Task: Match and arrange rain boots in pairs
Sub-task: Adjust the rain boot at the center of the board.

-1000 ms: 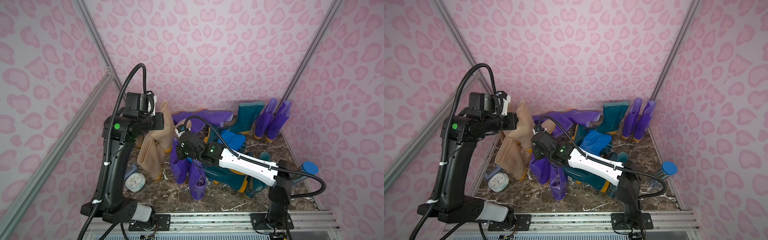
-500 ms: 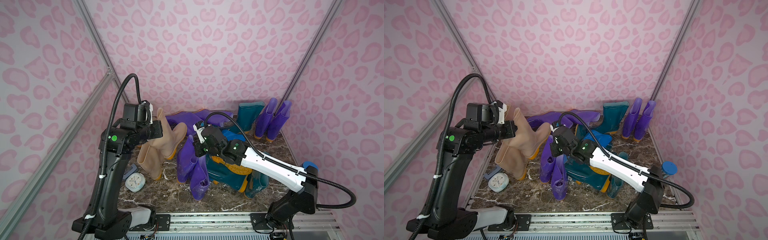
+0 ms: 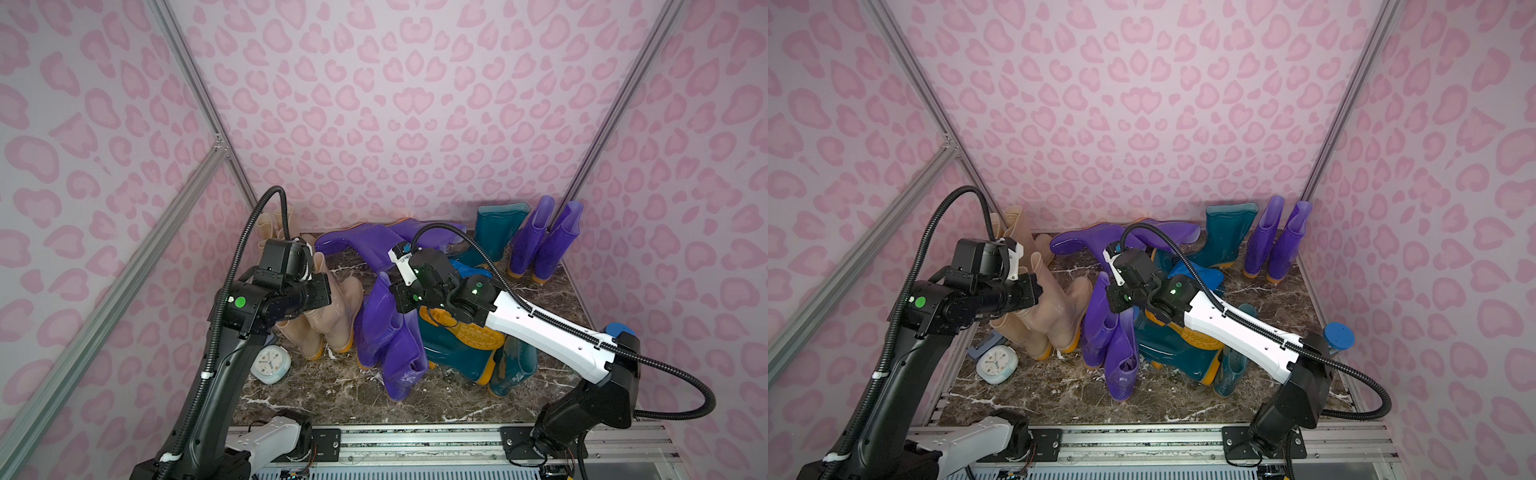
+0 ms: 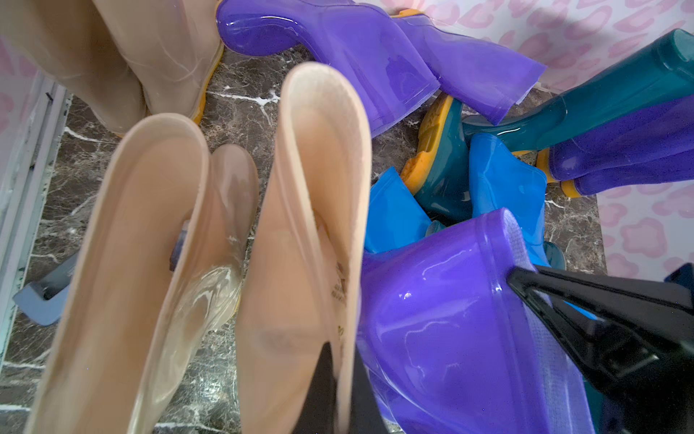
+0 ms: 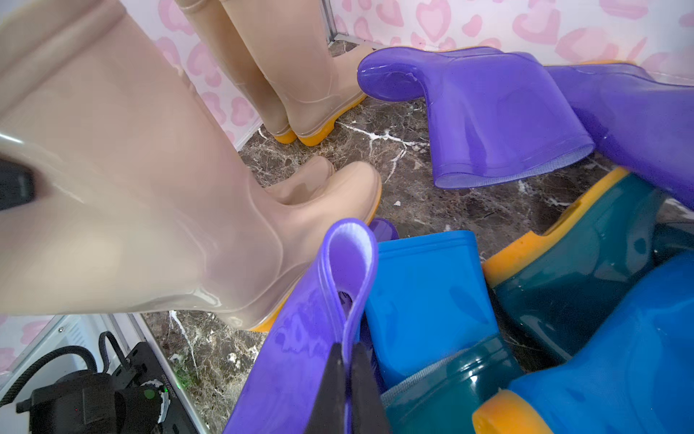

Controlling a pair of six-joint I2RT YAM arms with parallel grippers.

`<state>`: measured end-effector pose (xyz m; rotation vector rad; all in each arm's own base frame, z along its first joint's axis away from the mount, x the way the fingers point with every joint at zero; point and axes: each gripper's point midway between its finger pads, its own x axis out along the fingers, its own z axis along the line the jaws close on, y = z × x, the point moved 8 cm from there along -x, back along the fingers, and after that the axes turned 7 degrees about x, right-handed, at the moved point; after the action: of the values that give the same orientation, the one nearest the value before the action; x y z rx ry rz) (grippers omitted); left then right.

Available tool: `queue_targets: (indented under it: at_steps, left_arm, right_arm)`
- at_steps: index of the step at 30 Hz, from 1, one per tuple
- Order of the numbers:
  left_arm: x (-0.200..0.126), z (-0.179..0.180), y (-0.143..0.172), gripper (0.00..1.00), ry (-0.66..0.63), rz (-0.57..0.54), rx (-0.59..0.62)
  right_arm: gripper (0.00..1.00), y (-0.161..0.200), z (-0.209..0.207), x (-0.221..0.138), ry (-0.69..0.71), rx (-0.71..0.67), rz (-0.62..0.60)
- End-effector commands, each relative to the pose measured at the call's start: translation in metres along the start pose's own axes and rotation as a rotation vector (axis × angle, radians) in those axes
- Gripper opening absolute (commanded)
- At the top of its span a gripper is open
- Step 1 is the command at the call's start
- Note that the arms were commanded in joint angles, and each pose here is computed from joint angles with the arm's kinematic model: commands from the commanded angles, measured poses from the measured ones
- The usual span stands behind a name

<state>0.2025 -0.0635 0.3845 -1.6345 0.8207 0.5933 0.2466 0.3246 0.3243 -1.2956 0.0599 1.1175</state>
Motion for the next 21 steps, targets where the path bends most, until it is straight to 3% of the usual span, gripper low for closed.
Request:
queue_targets:
  at_steps: [1, 10, 21]
  left_arm:
    - [-0.003, -0.003, -0.009, 0.02, 0.007, -0.068, 0.000]
    - [0.036, 0.004, 0.008, 0.02, -0.037, -0.006, -0.032]
    - [0.011, 0.012, 0.006, 0.02, -0.122, -0.018, 0.026]
  right_arm:
    - [0.00, -0.007, 0.003, 0.001, -0.034, -0.014, -0.037]
    - [0.00, -0.009, 0.006, -0.002, -0.053, -0.020, -0.034]
    - [0.00, -0.020, 0.003, -0.023, 0.002, -0.033, -0.080]
